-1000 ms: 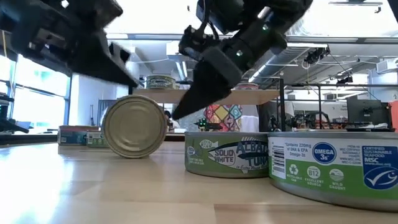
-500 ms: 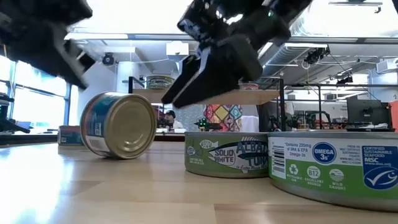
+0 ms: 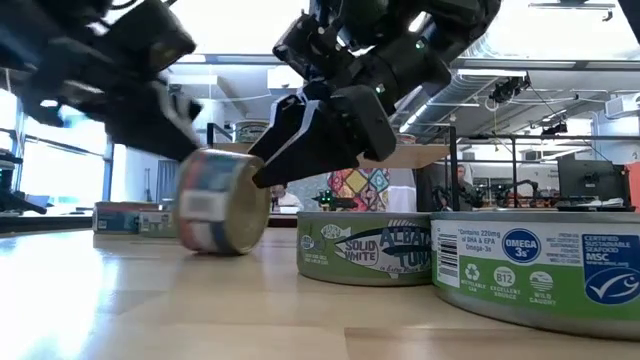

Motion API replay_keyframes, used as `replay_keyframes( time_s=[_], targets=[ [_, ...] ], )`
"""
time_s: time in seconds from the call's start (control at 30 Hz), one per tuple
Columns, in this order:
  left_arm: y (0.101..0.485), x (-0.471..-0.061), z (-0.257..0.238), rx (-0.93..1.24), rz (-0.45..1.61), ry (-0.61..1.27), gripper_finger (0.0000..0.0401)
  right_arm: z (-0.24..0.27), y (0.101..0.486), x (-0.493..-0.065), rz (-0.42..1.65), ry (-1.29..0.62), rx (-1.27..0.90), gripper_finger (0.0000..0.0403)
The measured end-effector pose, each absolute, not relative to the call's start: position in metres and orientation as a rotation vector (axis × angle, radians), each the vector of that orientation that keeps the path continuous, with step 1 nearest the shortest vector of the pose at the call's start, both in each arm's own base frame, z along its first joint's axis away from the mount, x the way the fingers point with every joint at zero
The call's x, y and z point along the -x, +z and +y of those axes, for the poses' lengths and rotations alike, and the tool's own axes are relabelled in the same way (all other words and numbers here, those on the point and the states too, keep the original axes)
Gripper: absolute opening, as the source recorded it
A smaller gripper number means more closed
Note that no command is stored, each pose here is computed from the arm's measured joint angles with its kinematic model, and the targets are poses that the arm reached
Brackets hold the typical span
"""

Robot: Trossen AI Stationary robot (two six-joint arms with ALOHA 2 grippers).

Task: Stack canned seafood by type on shelf
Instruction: Put the bottom blue tuna can on the shelf aligned with the other blue tuna can

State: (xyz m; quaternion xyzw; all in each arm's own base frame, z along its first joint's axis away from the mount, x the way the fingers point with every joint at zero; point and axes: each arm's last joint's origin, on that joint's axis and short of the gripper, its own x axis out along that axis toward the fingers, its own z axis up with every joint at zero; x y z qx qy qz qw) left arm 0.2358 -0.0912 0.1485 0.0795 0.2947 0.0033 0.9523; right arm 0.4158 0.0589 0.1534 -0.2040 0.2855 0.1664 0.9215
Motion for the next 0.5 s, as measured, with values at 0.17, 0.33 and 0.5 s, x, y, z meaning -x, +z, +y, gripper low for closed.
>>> replay_keyframes(
  time_s=[0.17, 0.33, 0.5],
  targets=[
    [0.153, -0.241, -0.078, -0.259, 0.579, 0.021, 0.0000, 0.059, 0.153, -0.416, 0.580, 0.357, 0.456, 0.0337],
    [0.156, -0.233, -0.076, -0.201, 0.635, -0.007, 0.0000, 0.058, 0.153, -0.416, 0.582, 0.359, 0.467, 0.0337],
    [0.149, -0.221, -0.080, -0.116, 0.757, -0.007, 0.0000, 0.057, 0.151, -0.414, 0.619, 0.360, 0.451, 0.0337]
  ],
)
